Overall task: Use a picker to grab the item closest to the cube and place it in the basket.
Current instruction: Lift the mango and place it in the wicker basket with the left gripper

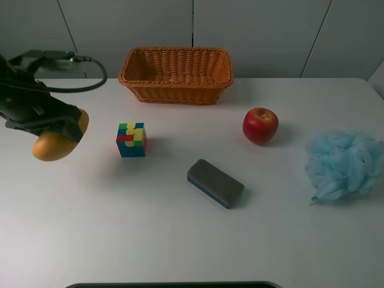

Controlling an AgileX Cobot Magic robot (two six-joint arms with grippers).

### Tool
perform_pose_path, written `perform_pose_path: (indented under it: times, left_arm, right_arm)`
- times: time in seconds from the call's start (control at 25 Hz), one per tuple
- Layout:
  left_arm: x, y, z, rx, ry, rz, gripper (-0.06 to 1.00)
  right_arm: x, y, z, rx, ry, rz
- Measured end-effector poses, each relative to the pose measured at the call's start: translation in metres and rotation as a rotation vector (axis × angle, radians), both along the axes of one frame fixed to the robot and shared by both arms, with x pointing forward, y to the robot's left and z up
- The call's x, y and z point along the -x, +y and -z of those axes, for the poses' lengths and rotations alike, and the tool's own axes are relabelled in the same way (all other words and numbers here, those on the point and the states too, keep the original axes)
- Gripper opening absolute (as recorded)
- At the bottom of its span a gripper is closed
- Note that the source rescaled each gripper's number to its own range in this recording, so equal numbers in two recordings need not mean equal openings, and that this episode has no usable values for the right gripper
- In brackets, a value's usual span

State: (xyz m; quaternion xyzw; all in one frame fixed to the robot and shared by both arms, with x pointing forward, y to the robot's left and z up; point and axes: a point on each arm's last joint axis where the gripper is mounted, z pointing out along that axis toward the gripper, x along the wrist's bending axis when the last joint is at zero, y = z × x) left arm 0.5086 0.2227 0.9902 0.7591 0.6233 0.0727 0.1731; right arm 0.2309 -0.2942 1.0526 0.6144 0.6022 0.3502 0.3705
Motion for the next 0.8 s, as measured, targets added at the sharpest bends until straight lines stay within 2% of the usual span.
perform_pose_path:
  times: [0.16,0.24,0.32,0.4,0.56,0.72,0.8]
  left_arm:
    - [0.003,0.0,-0.083,0.084,-0.341,-0.01,0.04]
    - [0.0,-0.007,-0.115,0.104,-0.517,0.028,0.04]
    - [-0.008,-0.018,-0.139,0.125,-0.659,0.072,0.04]
    - [-0.019,-0.032,-0.149,0.133,-0.751,0.118,0.04]
    - [-0.061,-0.059,-0.139,0.135,-0.862,0.16,0.04]
    - [-0.111,-0.079,-0.103,0.137,-0.919,0.159,0.04]
    - [-0.133,-0.089,-0.077,0.132,-0.908,0.163,0.04]
  right_arm:
    - [0.0,0.0,0.0,0.0,0.0,0.0]
    - [0.0,0.0,0.0,0.0,0.0,0.0]
    - [0.0,0.0,0.0,0.0,0.0,0.0]
    - [0.0,0.0,0.0,0.0,0.0,0.0]
    - [0.0,0.0,0.0,0.0,0.0,0.0]
    - [0.0,0.0,0.0,0.0,0.0,0.0]
    - [0.0,0.0,0.0,0.0,0.0,0.0]
